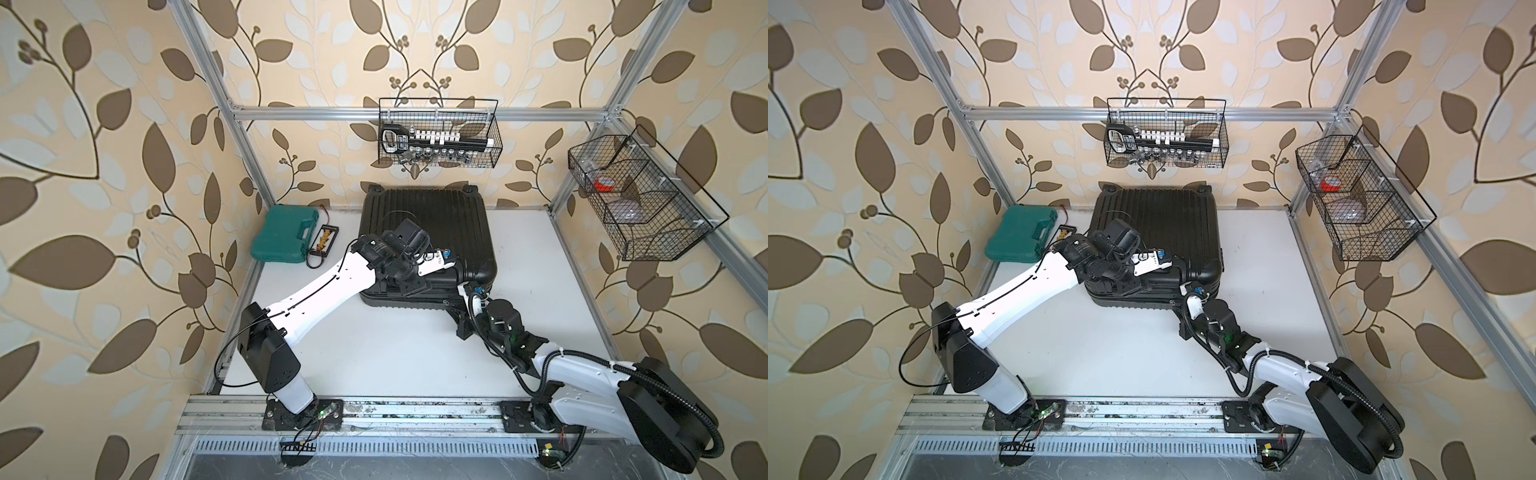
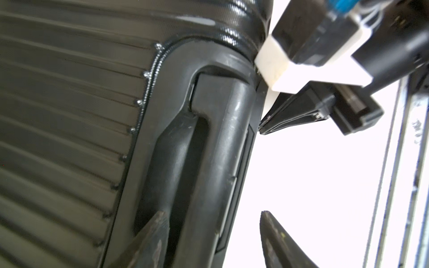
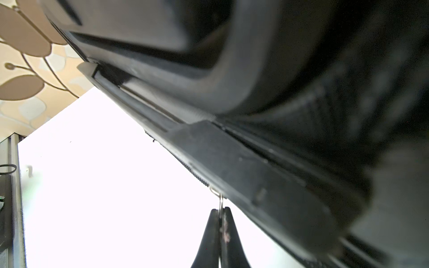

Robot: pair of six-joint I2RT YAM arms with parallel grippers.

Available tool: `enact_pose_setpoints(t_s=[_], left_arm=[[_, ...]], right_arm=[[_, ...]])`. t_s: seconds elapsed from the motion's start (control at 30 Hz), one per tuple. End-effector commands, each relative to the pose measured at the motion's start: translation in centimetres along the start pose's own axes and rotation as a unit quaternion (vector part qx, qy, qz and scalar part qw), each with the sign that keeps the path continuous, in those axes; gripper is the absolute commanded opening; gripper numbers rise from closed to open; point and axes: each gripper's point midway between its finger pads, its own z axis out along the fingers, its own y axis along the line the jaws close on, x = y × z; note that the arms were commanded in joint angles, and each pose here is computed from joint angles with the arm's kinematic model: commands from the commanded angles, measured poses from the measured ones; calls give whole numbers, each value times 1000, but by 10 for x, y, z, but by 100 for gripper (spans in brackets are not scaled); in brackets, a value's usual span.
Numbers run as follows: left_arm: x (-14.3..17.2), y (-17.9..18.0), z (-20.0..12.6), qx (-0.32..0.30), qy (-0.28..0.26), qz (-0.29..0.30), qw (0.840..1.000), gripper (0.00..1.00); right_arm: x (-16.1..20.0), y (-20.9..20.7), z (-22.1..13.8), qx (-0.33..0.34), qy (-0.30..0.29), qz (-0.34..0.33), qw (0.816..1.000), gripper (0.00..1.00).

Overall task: Close the suitcase zippers
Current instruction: Zip the zipper on the suitcase.

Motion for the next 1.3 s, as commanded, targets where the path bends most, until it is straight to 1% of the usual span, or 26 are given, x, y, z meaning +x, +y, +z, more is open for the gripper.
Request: enact_pose_setpoints(t_s=[0.0, 0.17, 0.33, 0.43, 0.5, 0.57, 0.7, 0.8, 0.9, 0.93, 0.97, 1.03, 1.2, 1.27], left_arm=[[-8, 9, 11, -5, 5, 27, 1000, 61], [-5, 19, 30, -10, 38, 29, 999, 57], [-15, 22, 41, -5, 35, 12, 999, 48], [-25, 20, 47, -3, 27, -3, 1000, 38], [-32, 19, 49, -6, 21, -16, 1000, 29], [-40, 19, 52, -8, 10, -33, 999, 23], [-57, 19, 56, -4, -13, -66, 998, 19], [-69, 25, 60, -13, -25, -95, 995, 18], [-79, 35, 67, -25, -28, -123, 992, 18], [-78, 37, 72, -28, -23, -132, 991, 18], [-90, 43, 67, -36, -36, -139, 989, 18], [-97, 48, 70, -38, -41, -156, 986, 18], [-120, 62, 75, -48, -72, -196, 977, 18], [-127, 66, 77, -50, -85, -206, 974, 18]], right_arm=[[-3, -3, -2, 6, -3, 8, 1000, 0], [-1, 1, -1, -5, 2, 3, 1000, 0], [3, 6, 2, -23, 9, 2, 1000, 0], [2, 13, 4, -43, 8, 4, 999, 0], [1, 19, 4, -56, 5, -3, 998, 0], [-1, 25, 3, -66, -2, -14, 998, 0], [-4, 41, 3, -88, -12, -41, 995, 0], [-6, 50, 2, -100, -23, -63, 993, 0], [-6, 67, 2, -121, -29, -87, 988, 0], [-6, 71, 2, -127, -30, -94, 987, 0], [-6, 77, 2, -136, -31, -104, 985, 0], [-5, 90, 2, -154, -30, -121, 980, 0], [-5, 124, 0, -190, -36, -174, 966, 0], [-6, 134, -1, -202, -37, -181, 962, 0]])
